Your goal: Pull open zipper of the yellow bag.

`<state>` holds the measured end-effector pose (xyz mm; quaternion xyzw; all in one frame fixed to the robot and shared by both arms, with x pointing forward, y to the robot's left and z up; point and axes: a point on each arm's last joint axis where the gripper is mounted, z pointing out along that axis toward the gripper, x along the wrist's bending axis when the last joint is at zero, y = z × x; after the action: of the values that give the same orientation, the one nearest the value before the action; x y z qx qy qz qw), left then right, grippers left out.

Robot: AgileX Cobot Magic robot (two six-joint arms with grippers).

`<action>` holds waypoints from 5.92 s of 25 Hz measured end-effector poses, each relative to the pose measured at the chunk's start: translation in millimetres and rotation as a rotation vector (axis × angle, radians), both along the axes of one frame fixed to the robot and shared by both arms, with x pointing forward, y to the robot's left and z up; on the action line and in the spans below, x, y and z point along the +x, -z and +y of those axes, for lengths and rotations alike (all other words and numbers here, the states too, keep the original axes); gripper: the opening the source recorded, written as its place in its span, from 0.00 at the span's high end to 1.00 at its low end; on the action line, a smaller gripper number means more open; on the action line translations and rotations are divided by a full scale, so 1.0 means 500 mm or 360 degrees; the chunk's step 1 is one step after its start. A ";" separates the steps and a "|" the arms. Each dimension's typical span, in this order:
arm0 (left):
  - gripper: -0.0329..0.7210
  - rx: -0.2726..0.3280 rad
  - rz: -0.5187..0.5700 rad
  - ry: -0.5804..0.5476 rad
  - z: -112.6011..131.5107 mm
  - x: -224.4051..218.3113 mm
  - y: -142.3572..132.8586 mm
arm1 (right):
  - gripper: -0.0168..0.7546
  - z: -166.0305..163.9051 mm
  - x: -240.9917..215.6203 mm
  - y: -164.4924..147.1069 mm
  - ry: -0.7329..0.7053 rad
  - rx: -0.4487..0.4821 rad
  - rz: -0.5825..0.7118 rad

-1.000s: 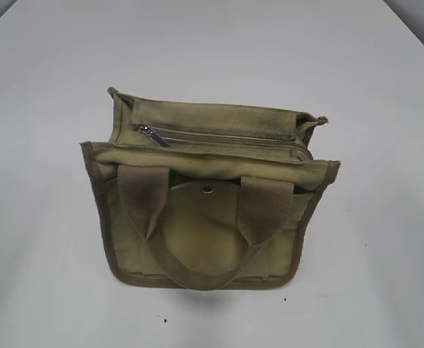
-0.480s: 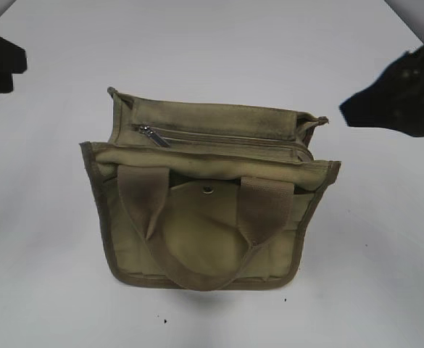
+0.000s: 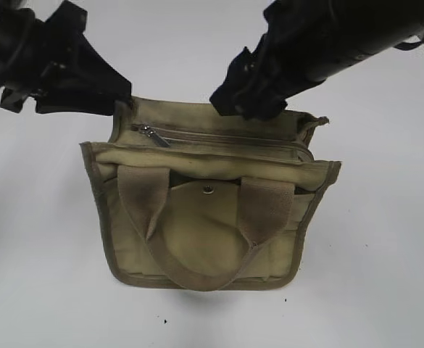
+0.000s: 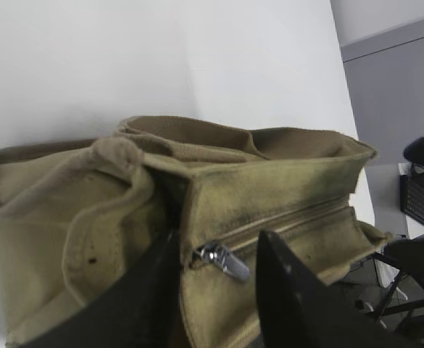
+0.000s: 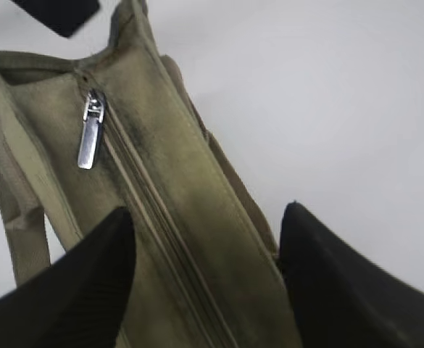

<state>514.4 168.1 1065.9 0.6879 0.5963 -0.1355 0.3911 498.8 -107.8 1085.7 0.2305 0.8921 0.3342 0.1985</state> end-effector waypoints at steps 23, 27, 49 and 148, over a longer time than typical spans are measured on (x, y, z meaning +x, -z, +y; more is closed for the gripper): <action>0.92 0.0046 -0.0014 0.0116 -0.070 0.048 0.023 | 0.46 0.100 0.021 0.062 -0.0241 -0.0051 -0.0119; 0.92 0.0032 0.0005 0.0132 -0.072 0.046 0.021 | 0.47 0.104 0.027 0.069 -0.0234 -0.0049 -0.0134; 0.93 0.0027 0.0021 0.0148 -0.073 0.044 0.021 | 0.47 0.122 0.018 0.064 -0.0166 0.0119 -0.0055; 0.43 0.0712 -0.1298 -0.0123 0.258 -0.570 0.016 | 0.23 -0.363 -0.503 0.080 0.0701 0.0293 -0.0065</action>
<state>229.2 297.4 1057.6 0.7296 0.4337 0.2925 0.4405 247.1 -289.2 1045.8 0.4298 0.7819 0.3673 0.2626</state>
